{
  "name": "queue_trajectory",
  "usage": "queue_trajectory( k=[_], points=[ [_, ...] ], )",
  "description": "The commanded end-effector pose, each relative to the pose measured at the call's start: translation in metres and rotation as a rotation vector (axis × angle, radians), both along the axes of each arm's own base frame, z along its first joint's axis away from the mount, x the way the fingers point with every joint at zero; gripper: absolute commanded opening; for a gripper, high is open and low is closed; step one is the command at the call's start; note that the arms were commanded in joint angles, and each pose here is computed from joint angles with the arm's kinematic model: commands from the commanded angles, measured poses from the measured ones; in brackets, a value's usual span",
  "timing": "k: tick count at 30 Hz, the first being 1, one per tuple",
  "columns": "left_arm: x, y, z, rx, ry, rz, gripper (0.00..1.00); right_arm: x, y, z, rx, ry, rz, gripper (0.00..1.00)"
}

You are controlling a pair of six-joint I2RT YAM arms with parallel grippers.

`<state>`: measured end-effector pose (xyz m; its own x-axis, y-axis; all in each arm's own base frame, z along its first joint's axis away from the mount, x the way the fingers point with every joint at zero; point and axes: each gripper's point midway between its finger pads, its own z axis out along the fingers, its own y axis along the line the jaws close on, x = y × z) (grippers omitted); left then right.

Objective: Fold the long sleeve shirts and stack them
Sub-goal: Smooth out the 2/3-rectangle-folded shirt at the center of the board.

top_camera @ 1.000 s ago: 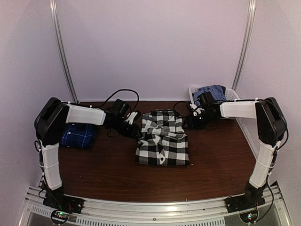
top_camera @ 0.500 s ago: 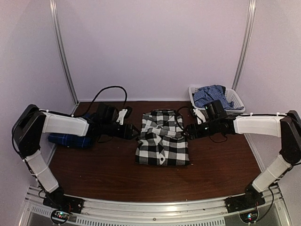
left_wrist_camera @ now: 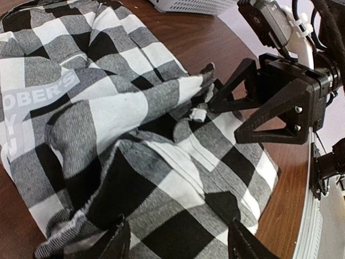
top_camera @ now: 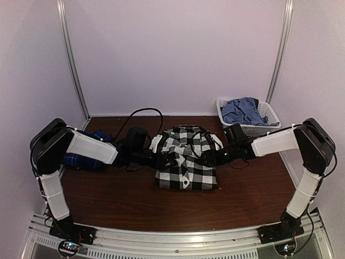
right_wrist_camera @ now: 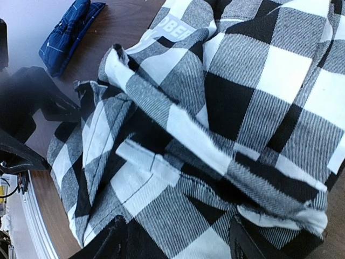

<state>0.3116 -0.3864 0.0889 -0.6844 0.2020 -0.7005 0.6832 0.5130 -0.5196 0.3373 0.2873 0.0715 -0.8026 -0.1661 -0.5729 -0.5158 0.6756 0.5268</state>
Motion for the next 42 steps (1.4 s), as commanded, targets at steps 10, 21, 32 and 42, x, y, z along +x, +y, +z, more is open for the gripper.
queue_trajectory(
  k=[10,21,32,42],
  points=[
    [0.084,-0.007,0.009,0.029,-0.103,0.218,0.67,0.075,-0.002,0.027,0.032,-0.117,-0.09,0.65],
    [0.07,-0.003,0.052,-0.017,-0.182,0.122,0.71,0.042,-0.016,0.046,0.042,-0.146,-0.079,0.66],
    [-0.006,0.01,0.009,-0.024,-0.058,0.014,0.67,-0.039,-0.004,0.021,0.06,-0.07,0.004,0.67],
    [0.007,0.036,-0.044,0.106,-0.004,0.179,0.6,-0.038,-0.019,-0.018,-0.029,-0.012,-0.063,0.66]
  ],
)
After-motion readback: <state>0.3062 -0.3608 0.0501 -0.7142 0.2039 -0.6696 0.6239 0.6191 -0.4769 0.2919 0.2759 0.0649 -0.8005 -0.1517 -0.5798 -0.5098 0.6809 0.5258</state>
